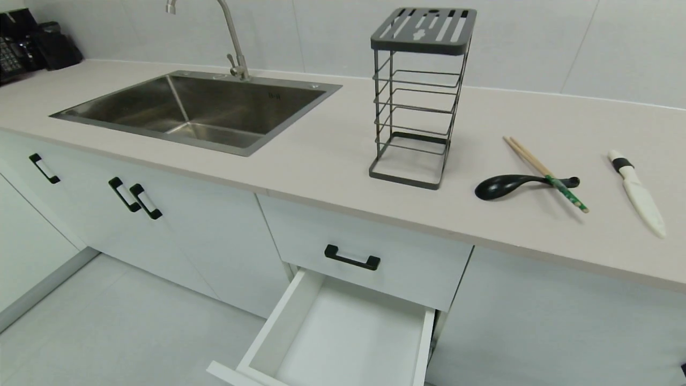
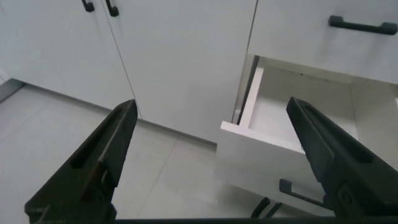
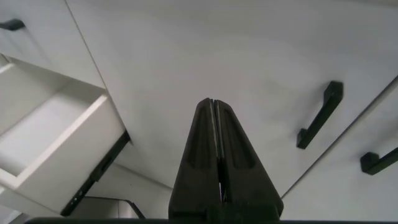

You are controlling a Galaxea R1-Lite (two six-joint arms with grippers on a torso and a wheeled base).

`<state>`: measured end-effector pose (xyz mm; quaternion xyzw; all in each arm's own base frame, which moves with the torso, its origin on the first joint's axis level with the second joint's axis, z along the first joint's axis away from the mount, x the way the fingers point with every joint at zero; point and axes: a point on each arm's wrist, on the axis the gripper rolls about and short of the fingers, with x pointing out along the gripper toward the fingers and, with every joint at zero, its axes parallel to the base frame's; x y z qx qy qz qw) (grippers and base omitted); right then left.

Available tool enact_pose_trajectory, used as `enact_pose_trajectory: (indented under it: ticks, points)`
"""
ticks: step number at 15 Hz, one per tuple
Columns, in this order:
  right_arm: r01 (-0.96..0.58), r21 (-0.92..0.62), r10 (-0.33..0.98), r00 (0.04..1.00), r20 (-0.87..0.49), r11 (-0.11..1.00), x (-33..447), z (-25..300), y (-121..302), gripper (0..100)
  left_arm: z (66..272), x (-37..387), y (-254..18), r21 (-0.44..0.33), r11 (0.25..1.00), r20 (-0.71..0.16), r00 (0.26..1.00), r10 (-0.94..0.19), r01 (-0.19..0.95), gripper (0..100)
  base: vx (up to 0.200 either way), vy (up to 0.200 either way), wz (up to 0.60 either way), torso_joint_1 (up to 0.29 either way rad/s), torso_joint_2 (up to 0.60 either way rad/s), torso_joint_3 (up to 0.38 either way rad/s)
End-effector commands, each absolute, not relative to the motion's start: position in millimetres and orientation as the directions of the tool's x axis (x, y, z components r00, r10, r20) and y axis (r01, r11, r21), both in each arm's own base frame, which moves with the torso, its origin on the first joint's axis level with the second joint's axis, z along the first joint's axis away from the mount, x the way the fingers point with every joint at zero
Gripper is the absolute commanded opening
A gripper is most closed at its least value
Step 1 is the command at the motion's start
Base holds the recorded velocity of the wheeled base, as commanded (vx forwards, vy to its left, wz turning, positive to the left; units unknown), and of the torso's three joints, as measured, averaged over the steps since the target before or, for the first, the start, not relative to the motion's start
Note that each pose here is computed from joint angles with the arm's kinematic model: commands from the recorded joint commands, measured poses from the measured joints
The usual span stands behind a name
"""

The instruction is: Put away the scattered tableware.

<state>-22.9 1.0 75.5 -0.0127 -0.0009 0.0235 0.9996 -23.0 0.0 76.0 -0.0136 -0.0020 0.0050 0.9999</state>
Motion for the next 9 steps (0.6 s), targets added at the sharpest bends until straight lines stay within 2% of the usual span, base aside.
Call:
enact_pose_trajectory:
  ticks: [1,3,4,6,9]
  points:
    - [-0.048,-0.021,0.048,0.999,0.000,0.999,-22.8,75.5,1.0,0,76.1,-22.9,0.0,-0.026,1.000,0.003,1.000,0.011,-0.011,100,0.000,0.000,0.00,0.119,-0.47,-0.227]
    - [-0.048,-0.028,0.048,0.999,0.000,0.998,-22.8,75.5,1.0,0,75.9,-22.9,0.0,-0.028,1.000,0.002,1.000,0.011,-0.011,100,0.000,0.000,0.00,0.100,-0.49,-0.215]
    - [-0.048,-0.028,0.048,0.999,0.000,0.998,-22.8,75.5,1.0,0,76.1,-22.9,0.0,-0.028,1.000,0.003,1.000,0.011,-0.011,100,0.000,0.000,0.00,0.266,-0.49,-0.217]
    - [-0.048,-0.026,0.048,0.999,0.000,0.999,-22.8,75.5,1.0,0,75.9,-22.9,0.0,-0.028,1.000,0.002,1.000,0.011,-0.011,100,0.000,0.000,0.00,0.434,-0.49,-0.239]
    - [-0.048,-0.025,0.048,0.999,0.000,0.999,-22.8,75.5,1.0,0,76.1,-22.9,0.0,-0.028,1.000,0.003,1.000,0.011,-0.011,100,0.000,0.000,0.00,0.316,-0.51,-0.235]
